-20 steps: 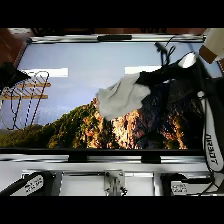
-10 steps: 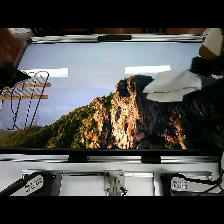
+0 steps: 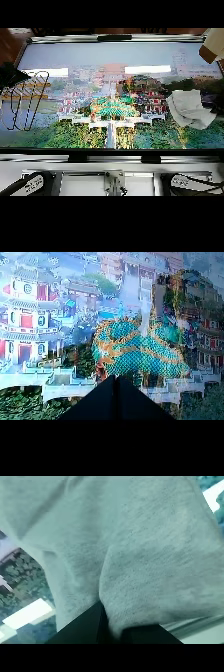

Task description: Fold the shirts.

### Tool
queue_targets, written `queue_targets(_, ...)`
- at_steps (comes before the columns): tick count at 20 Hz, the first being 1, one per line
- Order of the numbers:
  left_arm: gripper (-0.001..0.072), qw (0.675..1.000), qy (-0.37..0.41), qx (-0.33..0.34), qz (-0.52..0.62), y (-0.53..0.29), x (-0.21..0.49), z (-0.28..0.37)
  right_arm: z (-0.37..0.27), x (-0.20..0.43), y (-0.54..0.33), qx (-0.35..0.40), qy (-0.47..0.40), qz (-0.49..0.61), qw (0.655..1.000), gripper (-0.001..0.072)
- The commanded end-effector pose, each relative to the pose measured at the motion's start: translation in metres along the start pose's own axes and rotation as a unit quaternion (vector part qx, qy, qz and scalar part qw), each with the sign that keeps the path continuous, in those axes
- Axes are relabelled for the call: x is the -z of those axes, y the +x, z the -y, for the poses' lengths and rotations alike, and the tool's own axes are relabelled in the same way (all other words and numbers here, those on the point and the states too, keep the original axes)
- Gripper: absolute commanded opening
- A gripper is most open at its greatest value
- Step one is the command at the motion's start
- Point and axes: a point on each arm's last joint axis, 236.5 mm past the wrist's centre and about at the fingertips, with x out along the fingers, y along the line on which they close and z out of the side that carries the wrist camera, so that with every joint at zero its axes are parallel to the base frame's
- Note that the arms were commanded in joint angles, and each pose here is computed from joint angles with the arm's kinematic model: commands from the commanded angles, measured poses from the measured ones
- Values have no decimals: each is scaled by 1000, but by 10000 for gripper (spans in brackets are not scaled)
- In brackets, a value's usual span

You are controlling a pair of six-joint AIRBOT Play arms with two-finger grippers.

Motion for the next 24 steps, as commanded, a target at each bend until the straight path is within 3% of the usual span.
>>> queue_targets(1,31,1000,1,0,0,0,0,0,36,61,27,54,53,-87,993,83)
queue_targets(13,31,1000,7,0,0,0,0,0,90,159,77,152,51,-164,973,91)
queue_targets(14,31,1000,7,0,0,0,0,0,97,159,73,167,50,-161,971,138)
queue_targets(15,31,1000,10,0,0,0,0,0,101,162,68,176,46,-164,969,405)
queue_targets(16,31,1000,9,0,0,0,0,0,100,175,60,172,18,-193,966,586)
queue_targets(18,30,1000,18,-3,-2,1,1,-1,115,178,31,208,-3,-210,955,586)
queue_targets(20,29,998,42,-42,-17,6,8,-12,124,146,-9,238,3,-156,959,586)
queue_targets(22,28,985,99,-133,-50,13,19,-39,95,70,-52,201,-11,7,979,585)
queue_targets(24,28,951,164,-247,-89,20,28,-64,21,-10,-112,145,-72,202,966,585)
